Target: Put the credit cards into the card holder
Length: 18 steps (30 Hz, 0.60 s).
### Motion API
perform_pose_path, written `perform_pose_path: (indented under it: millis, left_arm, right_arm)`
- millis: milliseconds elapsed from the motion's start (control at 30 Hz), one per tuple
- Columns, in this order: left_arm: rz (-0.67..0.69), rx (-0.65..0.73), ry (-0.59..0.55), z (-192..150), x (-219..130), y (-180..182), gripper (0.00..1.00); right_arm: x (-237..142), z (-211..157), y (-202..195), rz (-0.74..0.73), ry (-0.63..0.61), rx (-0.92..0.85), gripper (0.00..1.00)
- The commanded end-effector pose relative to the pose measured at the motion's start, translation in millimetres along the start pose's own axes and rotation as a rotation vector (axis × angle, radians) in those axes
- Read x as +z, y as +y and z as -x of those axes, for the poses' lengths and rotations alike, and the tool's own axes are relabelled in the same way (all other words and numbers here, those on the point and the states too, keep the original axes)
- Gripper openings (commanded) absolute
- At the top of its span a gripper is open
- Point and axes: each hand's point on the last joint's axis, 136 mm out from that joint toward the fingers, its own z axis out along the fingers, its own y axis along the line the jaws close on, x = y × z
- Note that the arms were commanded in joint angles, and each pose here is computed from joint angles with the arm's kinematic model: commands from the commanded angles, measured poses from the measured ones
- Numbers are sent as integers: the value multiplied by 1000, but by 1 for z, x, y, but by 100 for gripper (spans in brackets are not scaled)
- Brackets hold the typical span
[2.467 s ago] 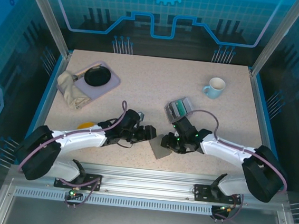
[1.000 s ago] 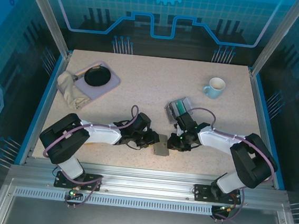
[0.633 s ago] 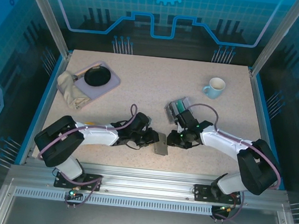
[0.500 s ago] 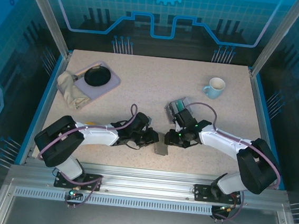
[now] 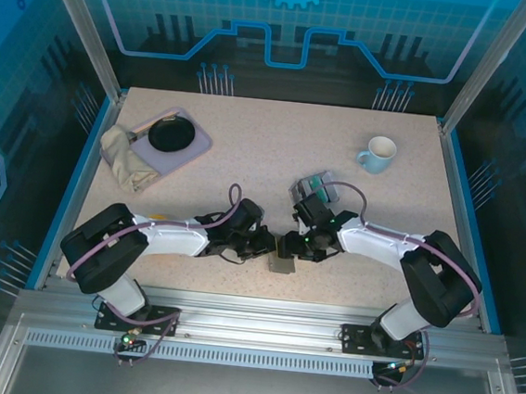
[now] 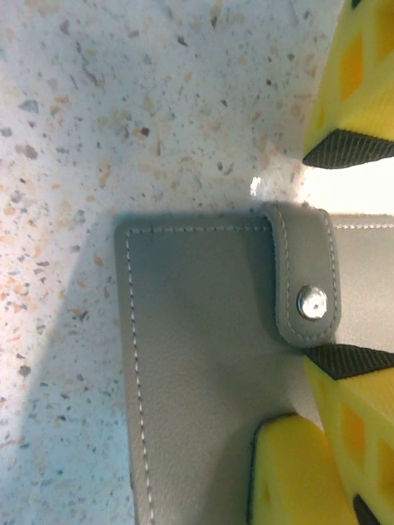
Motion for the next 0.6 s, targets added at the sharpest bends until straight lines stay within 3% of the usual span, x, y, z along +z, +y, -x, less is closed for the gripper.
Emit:
perform_pose_path:
  millis: [0,133,267,400,567]
  left_arm:
    - [-99,56,-13,2,-8,-29,1]
    - [-74,56,-19,2,-11,-24,0]
    - [-39,58,-26,0,-16,-13,0]
    - [-24,60,-30,-2,-18,-7,0]
    - [-20,67,-22,-2,-15,-6,0]
  right_arm:
    - [5,-6,-19,-185,-6,-50,62]
    - [-11,-2,-60,-442,-60,-35,52]
    - [-30,4,-79,-551,-109,-27,44]
    - [-36,9,-81,-503,-120,-7,36]
    - [-44,19,-43,-290,-165,-10,39]
